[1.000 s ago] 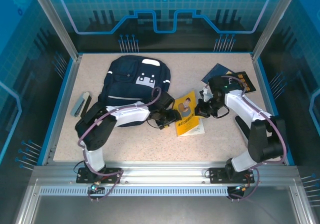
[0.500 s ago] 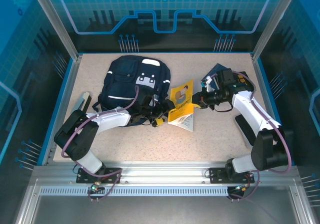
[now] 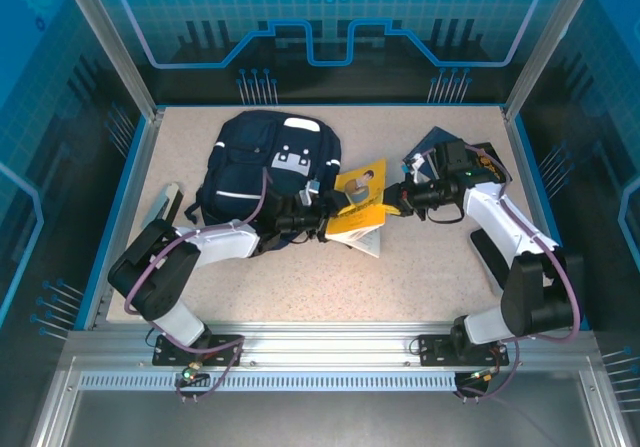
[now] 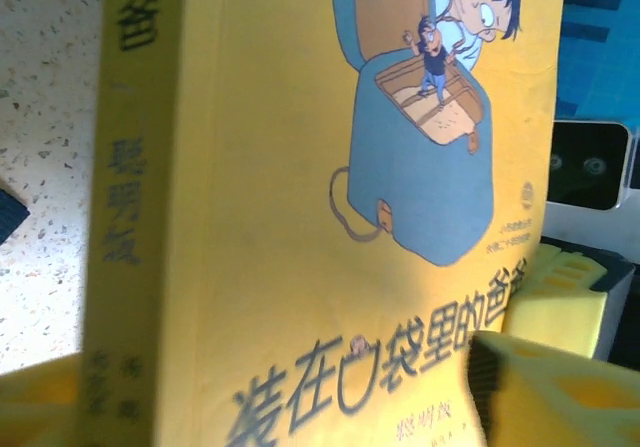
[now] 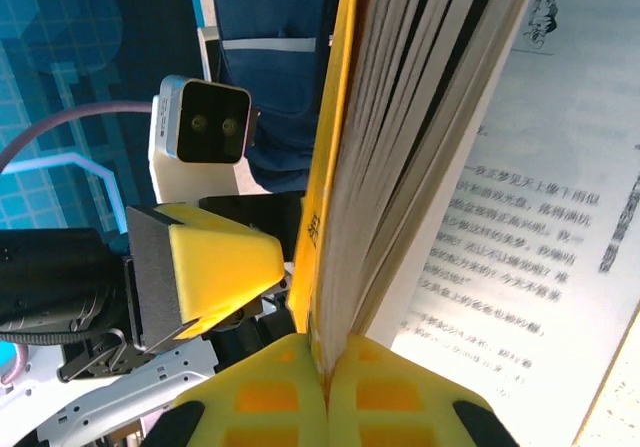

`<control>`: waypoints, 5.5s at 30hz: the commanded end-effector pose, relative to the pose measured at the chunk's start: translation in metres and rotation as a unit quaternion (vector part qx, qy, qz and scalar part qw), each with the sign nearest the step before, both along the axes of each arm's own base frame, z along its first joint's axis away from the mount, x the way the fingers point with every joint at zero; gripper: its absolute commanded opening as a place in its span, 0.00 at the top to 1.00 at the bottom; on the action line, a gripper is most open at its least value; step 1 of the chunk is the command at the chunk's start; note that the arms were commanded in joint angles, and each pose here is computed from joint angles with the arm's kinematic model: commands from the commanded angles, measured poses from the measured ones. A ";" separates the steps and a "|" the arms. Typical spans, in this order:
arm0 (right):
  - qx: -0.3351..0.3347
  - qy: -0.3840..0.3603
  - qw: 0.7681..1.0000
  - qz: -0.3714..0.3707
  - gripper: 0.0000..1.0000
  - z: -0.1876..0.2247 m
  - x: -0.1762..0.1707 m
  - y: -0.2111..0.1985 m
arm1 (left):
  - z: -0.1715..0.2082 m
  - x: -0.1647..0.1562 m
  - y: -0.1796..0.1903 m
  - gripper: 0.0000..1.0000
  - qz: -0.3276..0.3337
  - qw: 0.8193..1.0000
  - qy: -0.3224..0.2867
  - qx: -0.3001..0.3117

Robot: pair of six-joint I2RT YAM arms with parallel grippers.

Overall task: Pack the student bag
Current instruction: Pass the book, then move the student bag to the center of the table, then open the student bag at the center of the table.

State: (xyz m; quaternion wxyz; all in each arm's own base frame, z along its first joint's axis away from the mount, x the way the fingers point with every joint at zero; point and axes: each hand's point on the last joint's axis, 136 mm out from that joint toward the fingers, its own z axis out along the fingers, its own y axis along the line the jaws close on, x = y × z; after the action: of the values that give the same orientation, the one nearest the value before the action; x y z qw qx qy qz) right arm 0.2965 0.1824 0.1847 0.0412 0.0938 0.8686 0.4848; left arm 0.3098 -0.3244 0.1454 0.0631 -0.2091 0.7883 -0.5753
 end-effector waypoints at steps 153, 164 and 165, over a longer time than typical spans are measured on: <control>-0.405 -0.357 0.604 0.586 0.35 -0.119 -0.004 0.172 | 0.067 -0.064 0.300 0.97 0.291 0.896 -0.012 0.333; -0.398 -0.342 0.631 0.571 0.43 -0.146 0.020 0.188 | 0.067 -0.064 0.299 0.97 0.290 0.900 -0.008 0.324; -0.398 -0.347 0.636 0.563 0.50 -0.144 0.023 0.190 | 0.067 -0.065 0.298 0.97 0.290 0.901 -0.008 0.323</control>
State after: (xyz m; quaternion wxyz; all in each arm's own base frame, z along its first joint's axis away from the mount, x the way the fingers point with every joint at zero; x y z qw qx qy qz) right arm 0.3129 0.3689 0.0496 0.0931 -0.6110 0.7861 0.0088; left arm 0.2424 -0.0241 0.2006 0.2764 -0.4084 0.8391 -0.2295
